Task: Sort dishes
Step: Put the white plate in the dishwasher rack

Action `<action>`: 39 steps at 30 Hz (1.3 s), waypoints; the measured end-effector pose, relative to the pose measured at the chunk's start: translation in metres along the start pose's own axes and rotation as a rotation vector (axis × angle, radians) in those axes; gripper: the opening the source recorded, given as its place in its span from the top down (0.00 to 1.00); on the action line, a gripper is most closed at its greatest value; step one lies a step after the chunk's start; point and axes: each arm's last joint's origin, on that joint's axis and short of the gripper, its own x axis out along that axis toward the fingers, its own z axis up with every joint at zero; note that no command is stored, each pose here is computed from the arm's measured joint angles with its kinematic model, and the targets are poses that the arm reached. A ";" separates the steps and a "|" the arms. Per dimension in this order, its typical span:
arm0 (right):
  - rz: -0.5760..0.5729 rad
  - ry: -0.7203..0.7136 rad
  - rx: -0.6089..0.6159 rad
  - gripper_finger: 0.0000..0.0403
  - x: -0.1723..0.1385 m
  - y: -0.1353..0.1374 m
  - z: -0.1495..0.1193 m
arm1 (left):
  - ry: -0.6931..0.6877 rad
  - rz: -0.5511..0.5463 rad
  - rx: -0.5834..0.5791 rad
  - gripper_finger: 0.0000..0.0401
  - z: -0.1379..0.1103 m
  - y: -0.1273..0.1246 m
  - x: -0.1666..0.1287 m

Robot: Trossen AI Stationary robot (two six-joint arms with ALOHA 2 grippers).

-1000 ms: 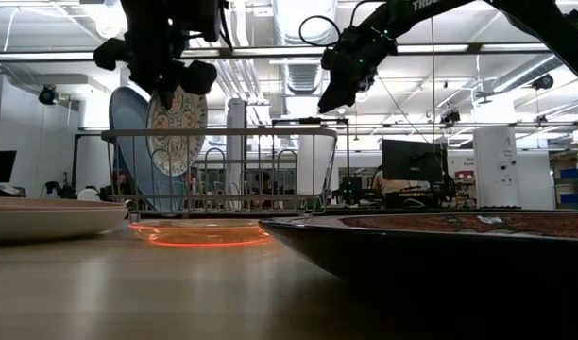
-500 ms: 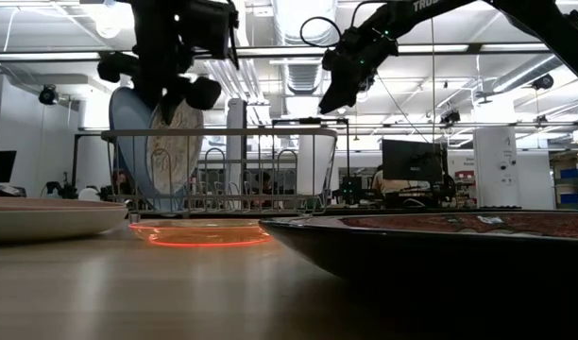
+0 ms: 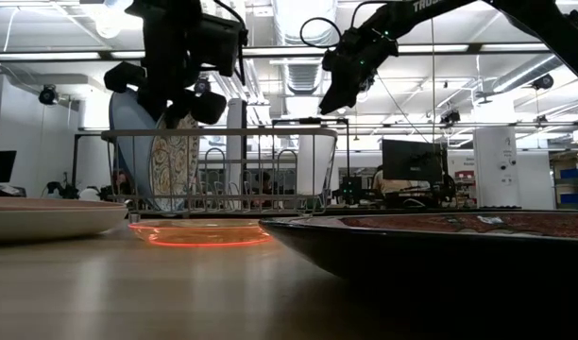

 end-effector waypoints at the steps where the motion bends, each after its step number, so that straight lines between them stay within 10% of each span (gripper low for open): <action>1: 0.000 0.000 0.000 0.51 0.000 0.000 0.000 | -0.001 0.000 0.000 0.88 0.000 0.000 0.000; 30: 0.002 0.007 0.045 0.51 -0.002 0.000 -0.001 | 0.026 -0.026 0.156 0.64 0.044 0.014 -0.035; 39: 0.039 0.067 0.115 0.51 -0.045 0.032 -0.001 | -0.053 -0.083 0.309 0.64 0.071 0.019 -0.059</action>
